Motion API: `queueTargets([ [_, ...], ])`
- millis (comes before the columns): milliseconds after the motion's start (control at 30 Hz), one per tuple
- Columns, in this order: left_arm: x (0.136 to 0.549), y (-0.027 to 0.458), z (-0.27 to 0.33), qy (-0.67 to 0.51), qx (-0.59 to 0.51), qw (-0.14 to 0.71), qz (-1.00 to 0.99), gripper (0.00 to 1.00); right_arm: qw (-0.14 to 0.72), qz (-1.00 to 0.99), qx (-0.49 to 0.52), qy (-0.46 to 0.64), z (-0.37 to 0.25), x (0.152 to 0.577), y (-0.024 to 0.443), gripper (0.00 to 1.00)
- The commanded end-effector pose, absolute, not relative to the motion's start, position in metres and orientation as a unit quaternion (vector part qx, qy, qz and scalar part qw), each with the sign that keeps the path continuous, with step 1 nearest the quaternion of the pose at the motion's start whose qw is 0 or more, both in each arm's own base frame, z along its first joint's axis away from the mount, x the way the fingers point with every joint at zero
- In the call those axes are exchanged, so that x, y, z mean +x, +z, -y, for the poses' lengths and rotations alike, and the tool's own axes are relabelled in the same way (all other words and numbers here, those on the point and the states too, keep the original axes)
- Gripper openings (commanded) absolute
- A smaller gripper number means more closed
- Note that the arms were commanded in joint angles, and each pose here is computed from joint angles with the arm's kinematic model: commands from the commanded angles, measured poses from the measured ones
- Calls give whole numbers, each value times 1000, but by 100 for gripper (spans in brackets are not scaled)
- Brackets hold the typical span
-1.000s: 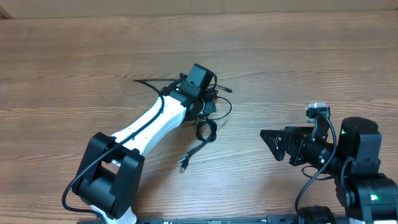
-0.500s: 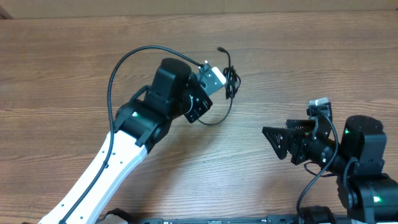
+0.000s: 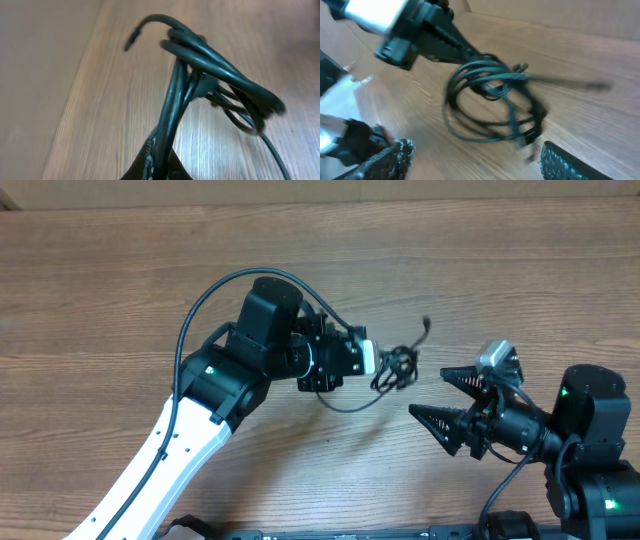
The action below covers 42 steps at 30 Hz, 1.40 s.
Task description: Untangle cables
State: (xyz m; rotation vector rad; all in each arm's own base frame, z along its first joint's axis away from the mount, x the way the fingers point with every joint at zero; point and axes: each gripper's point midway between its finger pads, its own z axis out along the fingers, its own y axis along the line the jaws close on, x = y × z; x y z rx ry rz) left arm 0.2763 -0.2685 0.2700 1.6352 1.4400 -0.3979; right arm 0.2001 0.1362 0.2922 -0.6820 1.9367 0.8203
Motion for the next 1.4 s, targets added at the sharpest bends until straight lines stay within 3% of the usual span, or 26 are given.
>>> queueTargets([
  [0,256,292,273,-173,693,475,-514,4,487,-785,-288,252,-121,212,303,80],
  [67,253,296,272,-174,692,479,-510,4,494,-796,-275,217,-111,219,303,80],
  [300,231,318,273,-188,714,508,-444,4,528,-742,-382,157,-114,215,316,90],
  [433,219,325,277,-212,720,515,-414,4,534,-692,-455,171,-129,200,318,100],
  [533,207,339,283,-247,720,531,-372,4,531,-648,-499,223,-145,178,321,98],
  [700,198,352,288,-270,719,547,-333,4,527,-626,-508,270,-154,163,326,78],
  [733,198,353,288,-271,717,548,-334,4,528,-620,-510,278,-156,161,328,68],
  [833,199,354,289,-280,710,544,-347,4,528,-607,-513,298,-160,155,332,25],
  [900,200,353,289,-284,706,541,-358,4,527,-607,-512,302,-160,154,333,8],
  [933,201,353,288,-285,704,540,-363,4,527,-608,-512,302,-160,154,332,4],
  [1000,207,350,288,-278,698,537,-385,6,525,-609,-511,303,-160,153,332,4],
  [1067,215,347,286,-269,687,533,-414,14,523,-612,-509,305,-160,153,331,4],
  [1100,220,345,285,-269,676,528,-439,29,522,-614,-506,306,-160,154,331,4],
  [1133,223,344,285,-270,666,523,-458,37,520,-618,-502,307,-160,154,331,4],
  [1200,234,340,281,-280,623,506,-526,88,514,-644,-483,297,-155,161,326,4],
  [1233,237,338,280,-285,606,500,-549,99,510,-658,-471,291,-153,165,324,4],
  [1367,235,340,281,-328,562,475,-592,100,503,-720,-399,265,-139,187,319,4],
])
